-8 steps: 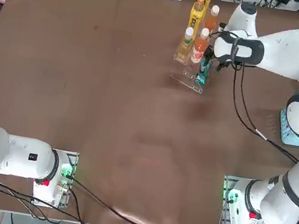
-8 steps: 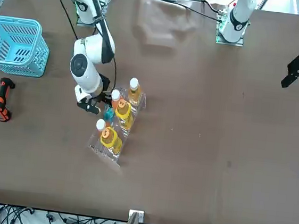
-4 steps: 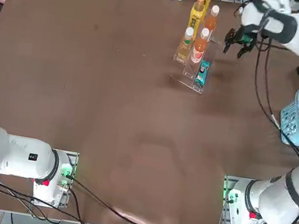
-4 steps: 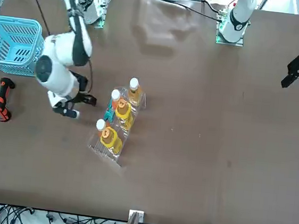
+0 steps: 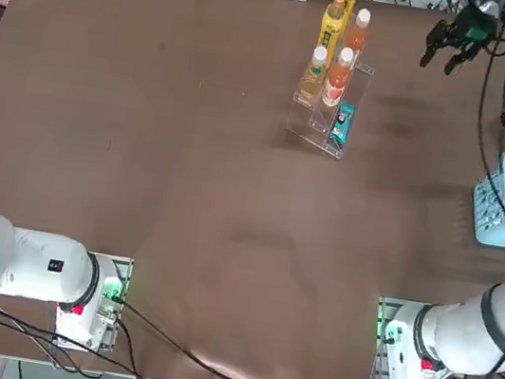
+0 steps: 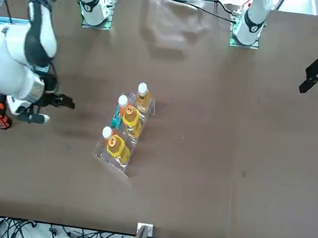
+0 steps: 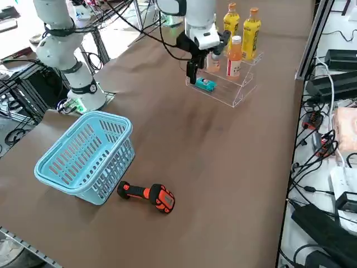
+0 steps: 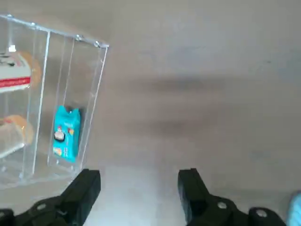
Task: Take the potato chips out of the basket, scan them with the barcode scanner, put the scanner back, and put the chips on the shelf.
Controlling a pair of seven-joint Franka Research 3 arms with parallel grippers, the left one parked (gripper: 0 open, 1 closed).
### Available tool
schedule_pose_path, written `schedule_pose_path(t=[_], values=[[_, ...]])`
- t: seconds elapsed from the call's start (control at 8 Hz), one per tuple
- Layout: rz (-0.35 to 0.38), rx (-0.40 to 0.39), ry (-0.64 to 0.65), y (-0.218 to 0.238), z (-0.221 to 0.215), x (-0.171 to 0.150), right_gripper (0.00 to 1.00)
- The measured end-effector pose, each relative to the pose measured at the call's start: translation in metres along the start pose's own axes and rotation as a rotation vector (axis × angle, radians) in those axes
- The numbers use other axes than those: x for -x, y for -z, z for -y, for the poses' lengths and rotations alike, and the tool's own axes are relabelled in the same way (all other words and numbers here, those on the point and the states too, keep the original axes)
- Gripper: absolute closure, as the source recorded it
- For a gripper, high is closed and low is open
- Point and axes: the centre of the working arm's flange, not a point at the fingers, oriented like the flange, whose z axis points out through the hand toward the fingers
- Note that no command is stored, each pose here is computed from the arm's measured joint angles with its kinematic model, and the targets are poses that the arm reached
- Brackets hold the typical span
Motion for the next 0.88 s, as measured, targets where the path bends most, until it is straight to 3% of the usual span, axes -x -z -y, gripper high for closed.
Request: schedule_pose_path(t=[0.38,0.62,0.88], values=[[0.002,0.118,0.022,0.104,-0.015,0.016,0.0],[0.007,0.127,-0.007,0.152,-0.028,0.033,0.0],[0.012,0.122,-0.042,0.17,-0.048,0.042,0.0]])
